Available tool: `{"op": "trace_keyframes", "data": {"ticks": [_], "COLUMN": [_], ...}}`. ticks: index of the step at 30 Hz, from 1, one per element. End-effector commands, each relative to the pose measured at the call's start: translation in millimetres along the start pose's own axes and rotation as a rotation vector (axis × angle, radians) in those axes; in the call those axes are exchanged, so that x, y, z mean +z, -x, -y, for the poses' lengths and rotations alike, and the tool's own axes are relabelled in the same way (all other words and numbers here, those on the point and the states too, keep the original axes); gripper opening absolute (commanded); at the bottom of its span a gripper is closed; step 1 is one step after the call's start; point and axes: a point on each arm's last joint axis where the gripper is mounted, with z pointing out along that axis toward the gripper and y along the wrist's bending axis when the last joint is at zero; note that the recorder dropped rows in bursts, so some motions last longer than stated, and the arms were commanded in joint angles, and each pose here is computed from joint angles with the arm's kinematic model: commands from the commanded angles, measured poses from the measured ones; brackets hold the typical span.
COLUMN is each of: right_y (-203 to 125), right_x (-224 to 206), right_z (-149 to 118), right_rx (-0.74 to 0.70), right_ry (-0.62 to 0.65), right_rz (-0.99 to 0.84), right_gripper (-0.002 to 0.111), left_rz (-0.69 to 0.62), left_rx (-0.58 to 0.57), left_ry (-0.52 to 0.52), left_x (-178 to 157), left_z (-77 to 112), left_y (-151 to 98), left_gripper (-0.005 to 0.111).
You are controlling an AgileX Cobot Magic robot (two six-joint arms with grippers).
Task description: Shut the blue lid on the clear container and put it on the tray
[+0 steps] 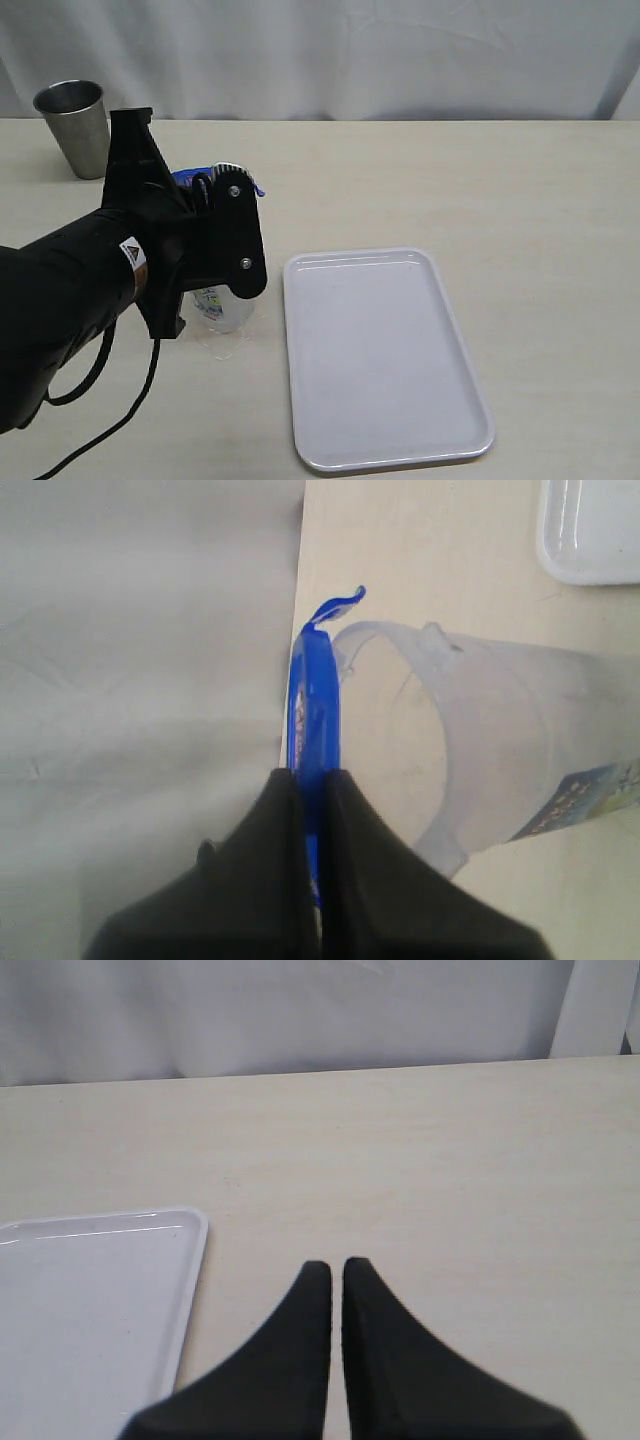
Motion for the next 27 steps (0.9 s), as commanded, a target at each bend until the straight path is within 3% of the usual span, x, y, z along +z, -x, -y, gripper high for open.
{"op": "trace_keyframes", "data": {"ticks": [1,27], "right_y": [-0.6,-0.6], "right_x": [0.0,0.0], "right_z": [-0.1,-0.1], "right_rx": [0.004,0.004], "right_ry": [0.001,0.001], "right_rz": [0.005,0.005], "right_gripper": [0.004,0.004], "left_rz": [0.017,0.021], "left_rx": [-0.037,0.013], "left_ry": [-0.022,-0.029], "left_x": [-3.6,-12.3], "left_z": [-0.4,5.7], "left_y": [2.1,9.2], "left_gripper": [0.000,0.000]}}
